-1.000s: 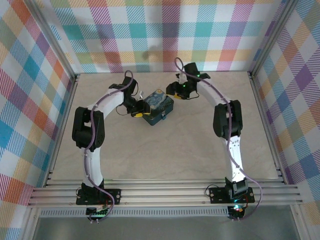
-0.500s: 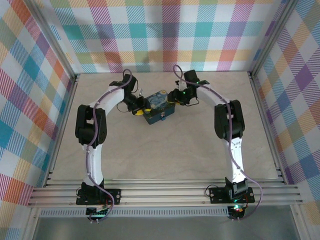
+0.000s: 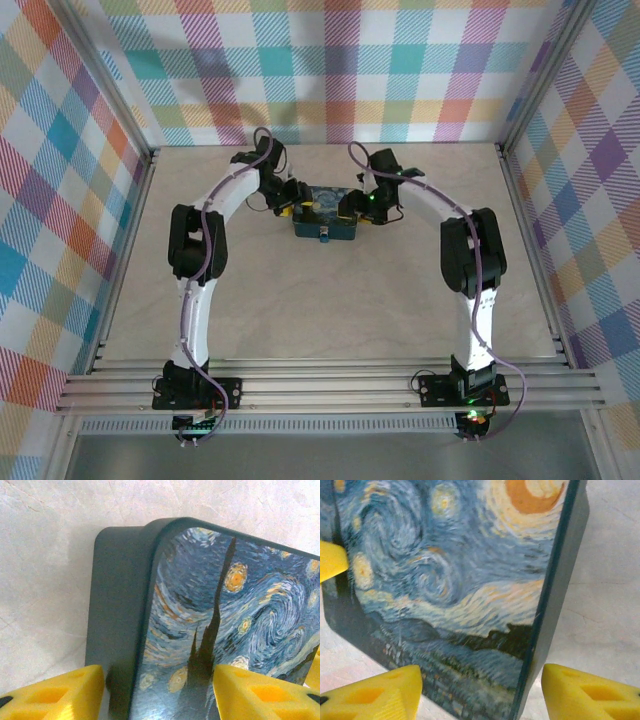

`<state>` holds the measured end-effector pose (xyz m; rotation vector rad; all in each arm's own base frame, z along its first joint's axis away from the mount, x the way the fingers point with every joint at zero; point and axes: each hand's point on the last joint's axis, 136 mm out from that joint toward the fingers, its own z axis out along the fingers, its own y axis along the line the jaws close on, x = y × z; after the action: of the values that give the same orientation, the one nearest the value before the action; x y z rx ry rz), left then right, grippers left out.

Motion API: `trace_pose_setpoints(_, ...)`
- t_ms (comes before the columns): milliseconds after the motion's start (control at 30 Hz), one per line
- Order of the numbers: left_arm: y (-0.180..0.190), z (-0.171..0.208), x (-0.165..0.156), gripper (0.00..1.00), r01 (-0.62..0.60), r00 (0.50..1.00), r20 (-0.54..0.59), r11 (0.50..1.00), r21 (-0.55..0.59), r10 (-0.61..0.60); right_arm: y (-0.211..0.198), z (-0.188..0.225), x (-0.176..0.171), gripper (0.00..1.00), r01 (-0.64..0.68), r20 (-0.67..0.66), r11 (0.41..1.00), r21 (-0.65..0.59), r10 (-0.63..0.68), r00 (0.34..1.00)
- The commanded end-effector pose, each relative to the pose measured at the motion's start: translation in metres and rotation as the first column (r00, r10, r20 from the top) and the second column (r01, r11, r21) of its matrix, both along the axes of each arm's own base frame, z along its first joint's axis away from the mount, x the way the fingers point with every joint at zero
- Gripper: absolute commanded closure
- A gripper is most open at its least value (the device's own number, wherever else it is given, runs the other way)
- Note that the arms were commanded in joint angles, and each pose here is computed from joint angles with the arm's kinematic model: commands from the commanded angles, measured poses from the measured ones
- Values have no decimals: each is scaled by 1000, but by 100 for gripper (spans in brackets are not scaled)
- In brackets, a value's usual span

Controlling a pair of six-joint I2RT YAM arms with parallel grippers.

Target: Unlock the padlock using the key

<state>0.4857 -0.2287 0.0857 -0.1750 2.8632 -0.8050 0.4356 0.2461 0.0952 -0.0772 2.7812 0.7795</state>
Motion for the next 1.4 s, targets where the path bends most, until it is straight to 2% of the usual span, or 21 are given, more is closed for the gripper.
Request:
trace_pose_setpoints(0,2,15,5,38,-13,999,47,999,48,11,-30,54,10,32,77,89,996,-37,-73,993)
trace_pose_setpoints(133,20,36,5,36,-40,995,92,992,121,29,-72,70,3,31,161,96,982,-94,-152,984)
trace_pose_setpoints(200,26,45,3,35,-48,993,115,988,147,31,-99,66,-9,33,205,86,964,-168,-193,977)
trace_pose_setpoints(333,27,56,-1,34,-55,989,142,990,131,36,-175,44,-47,37,352,29,877,-327,-363,931)
trace_pose_setpoints(433,18,59,-11,35,-26,991,133,996,89,14,-220,30,-73,42,463,-19,816,-346,-500,866)
trace_pose_setpoints(567,10,54,-28,37,16,994,111,996,92,-26,-255,13,-90,48,533,-32,761,-370,-584,811)
trace_pose_setpoints(733,-5,46,-44,42,54,995,78,997,51,-58,-281,-17,-98,55,534,-88,727,-432,-623,777)
trace_pose_setpoints(900,-17,41,-54,44,74,995,58,996,47,-77,-285,-39,-101,63,512,-137,738,-440,-619,774)
trace_pose_setpoints(1133,-19,32,-57,45,73,997,29,995,64,-75,-277,-74,-114,64,448,-248,772,-451,-590,768)
trace_pose_setpoints(1367,-19,30,-59,46,73,997,23,995,73,-75,-277,-88,-124,67,415,-273,779,-470,-575,771)
